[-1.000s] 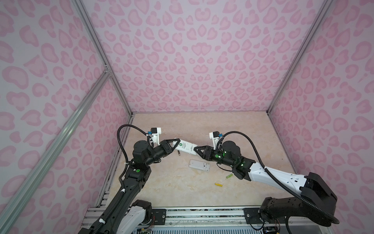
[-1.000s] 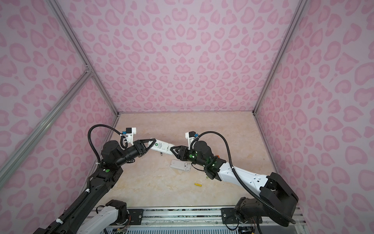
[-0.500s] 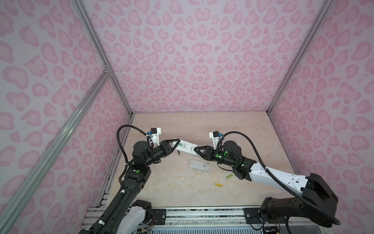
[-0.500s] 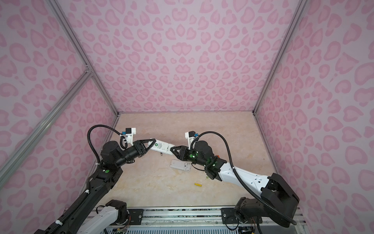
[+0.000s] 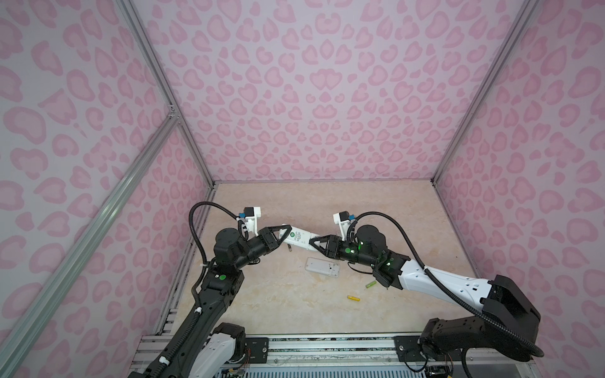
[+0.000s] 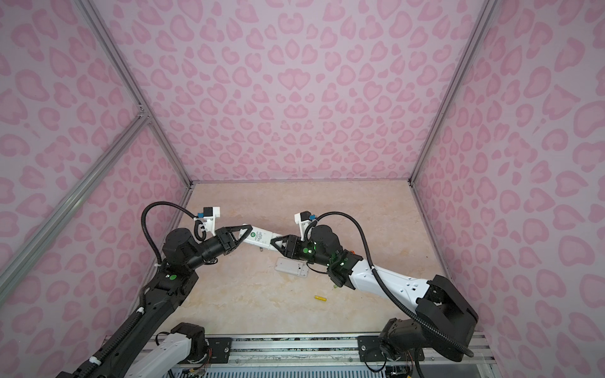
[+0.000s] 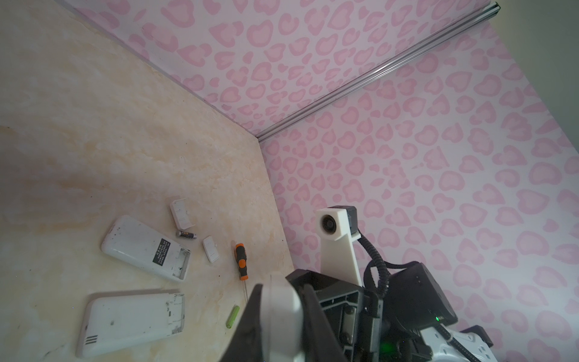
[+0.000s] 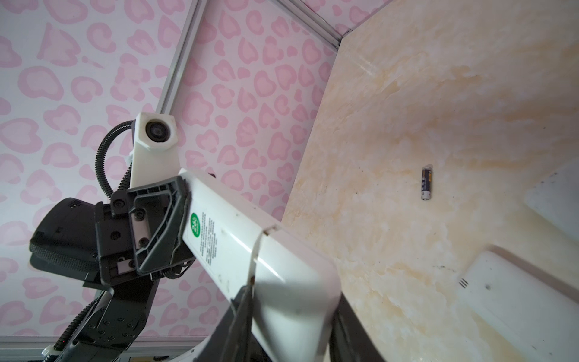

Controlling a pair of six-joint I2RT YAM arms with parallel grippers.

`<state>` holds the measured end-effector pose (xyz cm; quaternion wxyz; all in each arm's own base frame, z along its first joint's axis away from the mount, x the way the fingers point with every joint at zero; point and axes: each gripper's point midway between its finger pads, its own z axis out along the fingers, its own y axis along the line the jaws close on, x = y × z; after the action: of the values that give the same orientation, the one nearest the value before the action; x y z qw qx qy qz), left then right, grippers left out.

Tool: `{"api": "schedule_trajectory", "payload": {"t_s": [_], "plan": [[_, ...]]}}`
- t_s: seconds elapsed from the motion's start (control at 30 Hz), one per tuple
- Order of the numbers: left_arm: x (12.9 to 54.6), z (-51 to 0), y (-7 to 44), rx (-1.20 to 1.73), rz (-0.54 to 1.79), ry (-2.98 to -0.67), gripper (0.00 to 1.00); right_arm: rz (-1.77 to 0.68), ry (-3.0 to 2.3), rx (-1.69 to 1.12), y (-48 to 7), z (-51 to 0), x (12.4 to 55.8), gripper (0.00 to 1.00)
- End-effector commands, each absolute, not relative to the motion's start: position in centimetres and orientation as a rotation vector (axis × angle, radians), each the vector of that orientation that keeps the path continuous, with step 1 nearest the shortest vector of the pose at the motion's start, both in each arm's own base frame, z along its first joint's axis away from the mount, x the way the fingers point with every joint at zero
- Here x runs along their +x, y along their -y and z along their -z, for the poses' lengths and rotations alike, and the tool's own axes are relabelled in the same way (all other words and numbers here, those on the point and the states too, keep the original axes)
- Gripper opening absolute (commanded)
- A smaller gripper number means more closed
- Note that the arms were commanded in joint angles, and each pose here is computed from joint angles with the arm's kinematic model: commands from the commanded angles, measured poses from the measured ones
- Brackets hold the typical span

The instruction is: Unload the batteries from the remote control

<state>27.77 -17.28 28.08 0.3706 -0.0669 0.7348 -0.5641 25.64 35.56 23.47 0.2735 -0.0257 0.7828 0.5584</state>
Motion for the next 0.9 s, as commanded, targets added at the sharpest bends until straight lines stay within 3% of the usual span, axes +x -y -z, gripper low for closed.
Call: {"api": "schedule_trajectory", "payload": {"t_s": [0.0, 0.17, 0.87], "plan": [[27.8, -29.2, 17.2, -0.132, 1.446, -1.835, 0.04, -1.463, -2.131, -0.074, -35.1, -22.9, 25.6, 0.34], [27.9, -29.2, 17.3, -0.129, 1.446, -1.837, 0.04, -1.450, -2.127, -0.080, -34.8, -23.1, 25.6, 0.26], [28.4, -28.0, 17.0, -0.163, 1.442, -1.869, 0.04, -1.600, -2.003, -0.144, -35.5, -25.8, 24.6, 0.20]]}}
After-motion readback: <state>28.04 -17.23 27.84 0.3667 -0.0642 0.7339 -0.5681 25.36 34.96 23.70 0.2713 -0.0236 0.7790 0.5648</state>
